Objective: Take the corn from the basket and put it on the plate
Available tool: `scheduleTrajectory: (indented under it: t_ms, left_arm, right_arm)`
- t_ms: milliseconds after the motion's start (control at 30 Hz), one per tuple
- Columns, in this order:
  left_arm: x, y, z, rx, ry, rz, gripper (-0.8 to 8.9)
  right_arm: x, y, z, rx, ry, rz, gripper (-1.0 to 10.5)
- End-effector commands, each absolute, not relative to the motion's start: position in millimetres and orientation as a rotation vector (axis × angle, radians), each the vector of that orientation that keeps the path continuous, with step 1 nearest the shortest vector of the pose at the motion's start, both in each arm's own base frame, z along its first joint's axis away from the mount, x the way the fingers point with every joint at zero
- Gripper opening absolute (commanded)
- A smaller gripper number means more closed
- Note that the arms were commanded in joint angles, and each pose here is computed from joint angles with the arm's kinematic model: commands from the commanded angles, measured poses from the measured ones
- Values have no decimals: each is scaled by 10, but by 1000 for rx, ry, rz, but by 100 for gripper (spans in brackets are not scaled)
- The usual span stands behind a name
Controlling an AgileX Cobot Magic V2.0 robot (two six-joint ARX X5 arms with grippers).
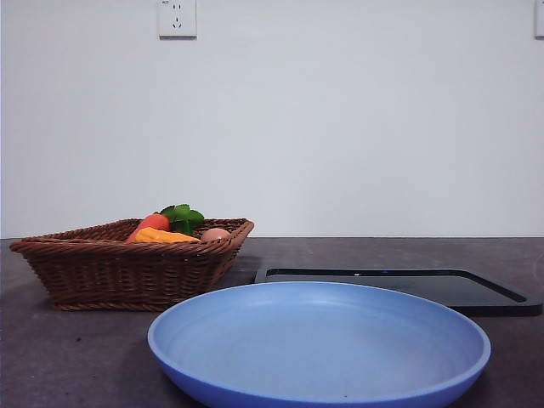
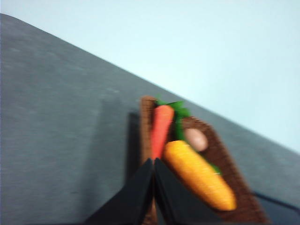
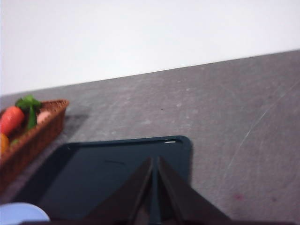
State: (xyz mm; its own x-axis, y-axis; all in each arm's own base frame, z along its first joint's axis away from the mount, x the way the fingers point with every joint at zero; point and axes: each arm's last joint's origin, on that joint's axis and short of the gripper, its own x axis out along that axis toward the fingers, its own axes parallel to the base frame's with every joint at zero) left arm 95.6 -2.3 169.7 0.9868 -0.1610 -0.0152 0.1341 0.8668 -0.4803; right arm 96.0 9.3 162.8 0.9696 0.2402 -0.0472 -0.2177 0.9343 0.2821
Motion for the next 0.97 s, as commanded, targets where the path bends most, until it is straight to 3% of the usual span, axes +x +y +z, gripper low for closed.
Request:
scheduleTrajectory:
  t_ms: [33, 233, 433, 967]
  left_arm:
    - [962, -33, 1674, -598, 65, -195, 4]
    - [909, -56, 1846, -641, 103, -264, 5]
    - [859, -65, 2085, -628, 173, -270, 5]
    - [1184, -120, 2481, -529, 589, -454, 5]
  right_arm:
    - [948, 96, 1704, 424, 69, 240, 2]
    - [887, 94, 1949, 454, 56, 243, 2]
    - [859, 95, 2234, 411, 134, 233, 2]
    - [1242, 213, 2722, 225, 647, 466, 2]
